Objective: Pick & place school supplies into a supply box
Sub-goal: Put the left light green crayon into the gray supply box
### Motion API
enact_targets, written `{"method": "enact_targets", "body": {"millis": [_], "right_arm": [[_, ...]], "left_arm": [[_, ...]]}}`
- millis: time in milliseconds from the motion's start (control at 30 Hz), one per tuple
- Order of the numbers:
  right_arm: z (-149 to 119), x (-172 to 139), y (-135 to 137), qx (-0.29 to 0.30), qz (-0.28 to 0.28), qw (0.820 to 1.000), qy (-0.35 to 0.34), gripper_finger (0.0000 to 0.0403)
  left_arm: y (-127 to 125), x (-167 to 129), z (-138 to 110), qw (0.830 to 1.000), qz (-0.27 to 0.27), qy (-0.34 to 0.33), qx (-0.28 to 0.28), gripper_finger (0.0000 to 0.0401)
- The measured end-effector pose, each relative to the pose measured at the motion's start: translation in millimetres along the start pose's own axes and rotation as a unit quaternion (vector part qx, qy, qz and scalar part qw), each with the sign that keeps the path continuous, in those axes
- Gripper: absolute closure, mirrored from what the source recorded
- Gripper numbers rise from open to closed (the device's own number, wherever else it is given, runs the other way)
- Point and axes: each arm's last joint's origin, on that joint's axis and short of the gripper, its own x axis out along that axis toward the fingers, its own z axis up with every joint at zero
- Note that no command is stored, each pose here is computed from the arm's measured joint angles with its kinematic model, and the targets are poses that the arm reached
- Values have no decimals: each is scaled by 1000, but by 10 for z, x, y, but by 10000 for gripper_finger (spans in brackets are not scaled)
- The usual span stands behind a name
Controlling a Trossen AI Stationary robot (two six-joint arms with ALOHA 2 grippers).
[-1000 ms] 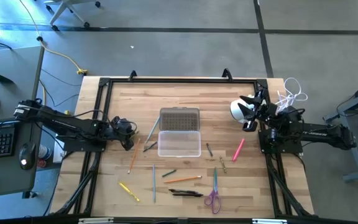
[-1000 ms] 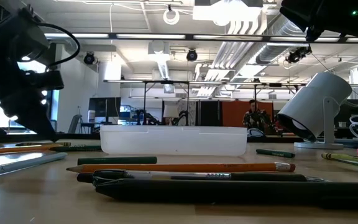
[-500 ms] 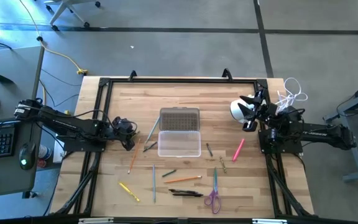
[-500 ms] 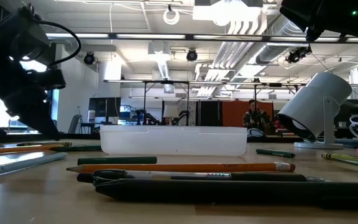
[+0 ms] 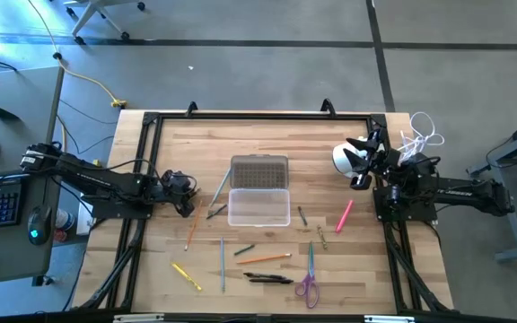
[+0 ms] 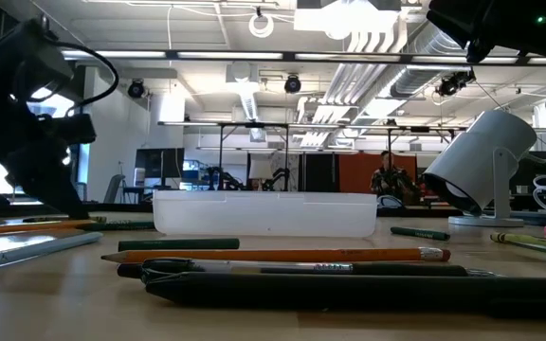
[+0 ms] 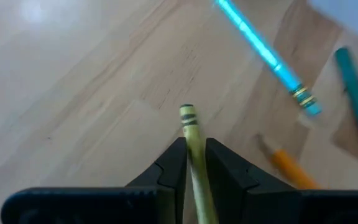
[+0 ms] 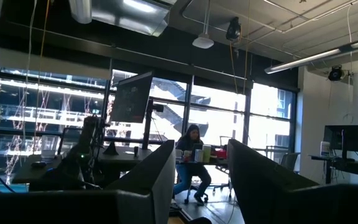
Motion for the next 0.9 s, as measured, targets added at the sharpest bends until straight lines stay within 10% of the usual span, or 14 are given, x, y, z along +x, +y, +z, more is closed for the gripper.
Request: {"method": "enact_targets", "body": {"millis": [900], "right_arm": [[9,-1,-2,0,-1,1000,-5,269]], "left_arm": [[-94,103,98,994,-4,-94,-47,355]]}}
